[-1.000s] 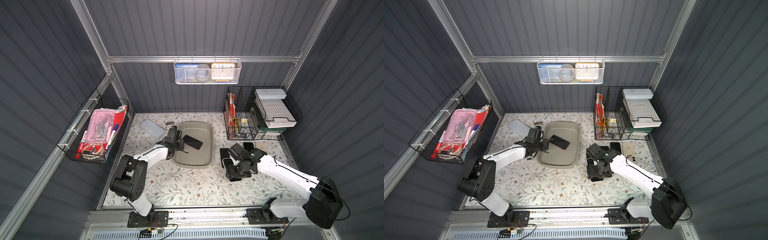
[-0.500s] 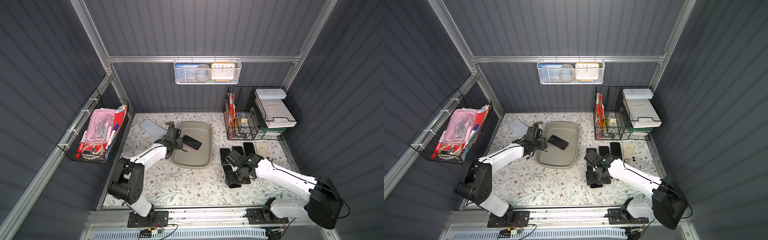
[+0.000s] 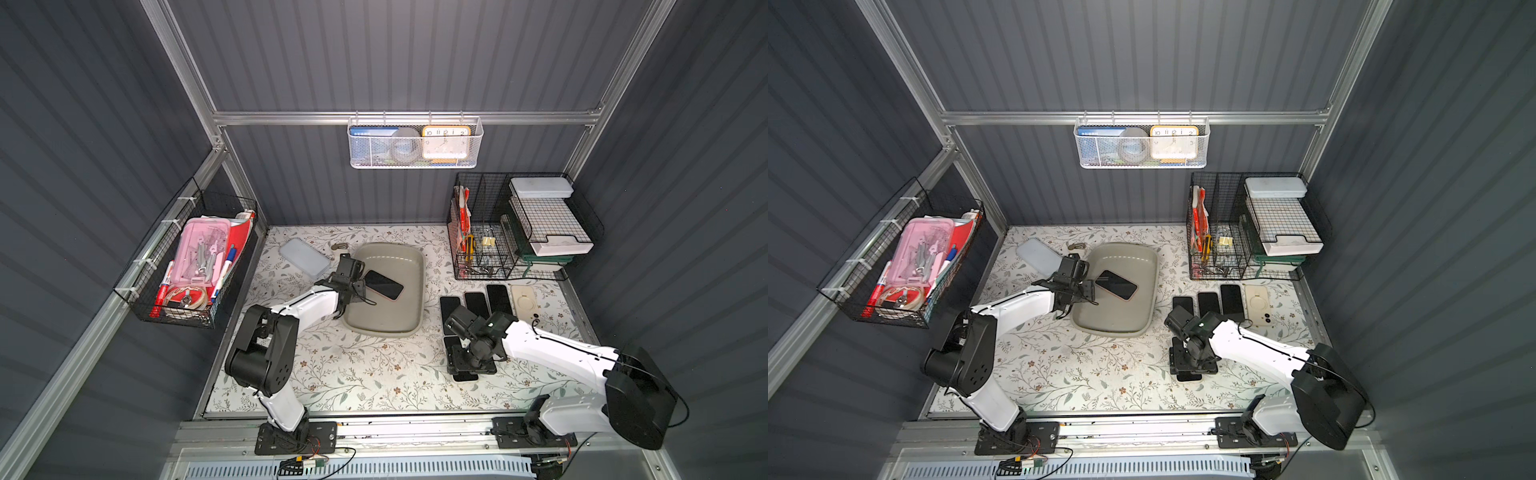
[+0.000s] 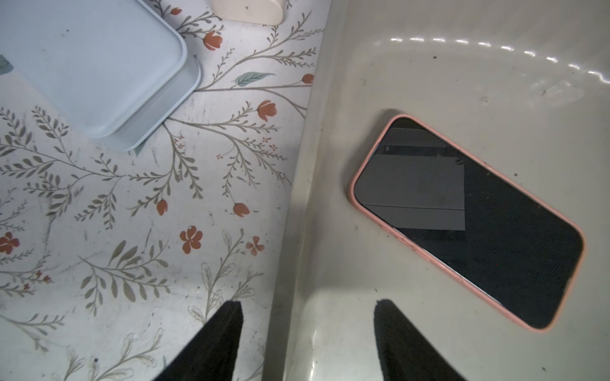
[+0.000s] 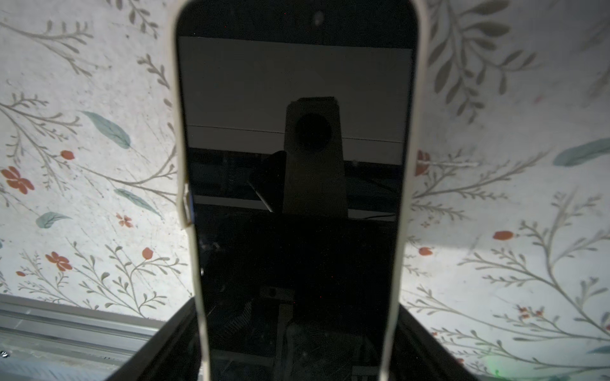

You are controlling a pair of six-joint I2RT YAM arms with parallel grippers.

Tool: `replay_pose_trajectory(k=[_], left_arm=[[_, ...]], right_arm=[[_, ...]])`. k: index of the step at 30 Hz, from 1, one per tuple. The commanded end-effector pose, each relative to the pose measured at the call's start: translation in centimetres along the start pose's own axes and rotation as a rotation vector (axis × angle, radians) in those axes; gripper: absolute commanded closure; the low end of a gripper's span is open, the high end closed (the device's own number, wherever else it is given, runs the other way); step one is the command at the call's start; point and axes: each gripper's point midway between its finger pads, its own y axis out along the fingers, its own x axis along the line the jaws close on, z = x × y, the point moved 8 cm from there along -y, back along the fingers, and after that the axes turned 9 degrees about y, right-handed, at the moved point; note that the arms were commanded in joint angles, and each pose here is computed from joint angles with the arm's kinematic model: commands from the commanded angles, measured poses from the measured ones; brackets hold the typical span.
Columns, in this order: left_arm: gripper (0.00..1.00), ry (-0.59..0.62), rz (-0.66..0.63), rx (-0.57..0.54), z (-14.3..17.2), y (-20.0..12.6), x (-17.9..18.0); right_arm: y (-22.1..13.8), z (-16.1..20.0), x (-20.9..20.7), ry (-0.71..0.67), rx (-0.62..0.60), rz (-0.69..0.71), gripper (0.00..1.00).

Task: Take the phone out of the storage box
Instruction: Move the storage box to the center of the board.

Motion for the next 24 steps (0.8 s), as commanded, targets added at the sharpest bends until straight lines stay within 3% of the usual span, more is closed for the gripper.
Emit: replay_pose_trajectory(k=[1,8,24], left_arm=[[0.31,0.006,-0.005,0.008,0.2,0.1,0.1],[0.32,0.016,0.010,0.028,0.3,0.6,-0.1],[0.34,0.023,0.022,0.028,0.3,0.5,-0.2]], right_arm=[[0.8,0.0,0.0,0.019,-0.006,0.024,0.44],[1.8,-0.4,-0.3,0.035,-0.040,0.101,0.43],[3.7,-0.8,-0.1,0.087,-0.049,0.097,0.27]])
